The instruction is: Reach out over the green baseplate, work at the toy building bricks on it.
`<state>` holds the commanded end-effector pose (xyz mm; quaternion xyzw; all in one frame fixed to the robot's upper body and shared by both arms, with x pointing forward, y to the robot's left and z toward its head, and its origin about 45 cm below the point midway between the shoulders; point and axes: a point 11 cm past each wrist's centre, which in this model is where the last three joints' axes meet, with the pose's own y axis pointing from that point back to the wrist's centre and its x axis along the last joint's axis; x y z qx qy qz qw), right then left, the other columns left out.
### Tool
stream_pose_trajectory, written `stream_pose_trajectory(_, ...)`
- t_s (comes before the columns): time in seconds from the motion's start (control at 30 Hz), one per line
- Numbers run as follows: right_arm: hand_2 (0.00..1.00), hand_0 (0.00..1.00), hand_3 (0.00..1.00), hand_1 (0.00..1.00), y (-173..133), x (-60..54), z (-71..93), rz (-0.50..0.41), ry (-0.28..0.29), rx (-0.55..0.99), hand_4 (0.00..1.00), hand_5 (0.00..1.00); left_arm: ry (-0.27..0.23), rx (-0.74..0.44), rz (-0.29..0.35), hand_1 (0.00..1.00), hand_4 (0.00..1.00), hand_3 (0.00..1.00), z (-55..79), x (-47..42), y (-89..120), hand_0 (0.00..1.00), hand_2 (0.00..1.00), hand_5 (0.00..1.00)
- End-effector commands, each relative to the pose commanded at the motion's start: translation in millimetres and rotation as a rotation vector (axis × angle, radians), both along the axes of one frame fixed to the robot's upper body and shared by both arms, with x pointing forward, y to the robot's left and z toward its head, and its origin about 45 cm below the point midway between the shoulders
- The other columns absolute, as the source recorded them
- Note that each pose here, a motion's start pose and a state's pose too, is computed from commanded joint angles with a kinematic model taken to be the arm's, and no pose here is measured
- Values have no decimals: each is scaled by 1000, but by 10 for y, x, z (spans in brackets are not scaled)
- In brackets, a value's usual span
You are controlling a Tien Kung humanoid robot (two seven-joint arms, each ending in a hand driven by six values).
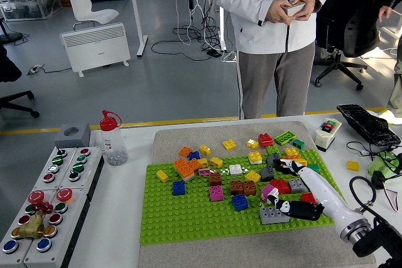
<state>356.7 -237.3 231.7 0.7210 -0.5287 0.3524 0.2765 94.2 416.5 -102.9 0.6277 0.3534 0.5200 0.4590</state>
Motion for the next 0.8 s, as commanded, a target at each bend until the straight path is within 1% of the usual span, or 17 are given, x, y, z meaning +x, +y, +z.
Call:
stream_pose_trajectory(0.07,725,766,775,754,15,7,-2,6,-4,-26,758,228,0,0,0,686,351,607,0,0,1,676,661,998)
stream_pose_trajectory(0.2,725,766,775,754,84,37,0,36,-29,-137,758,228,-2,2,1,686,351,607,5,5,11,676,661,998)
stream_pose_trajectory(0.23,708,719,770,733,108,47,0,46,-34,-166,753,230,-3,3,2,686,351,606,6,7,14,676,662,998)
stream_pose_trajectory(0.33,708,719,770,733,158,70,-4,66,-44,-226,753,230,-4,5,3,686,351,606,10,14,20,676,662,998)
stream_pose_trajectory(0.47,705,706,763,729,212,98,-47,88,-25,-283,752,232,-6,5,3,686,351,606,14,28,25,676,662,998)
stream_pose_trajectory(0.7,700,691,760,720,236,122,-183,109,33,-365,747,235,-8,6,5,687,350,606,17,33,29,676,662,998)
stream_pose_trajectory(0.8,700,691,760,720,232,139,-218,113,45,-397,747,235,-8,6,5,687,350,606,17,36,28,676,662,998)
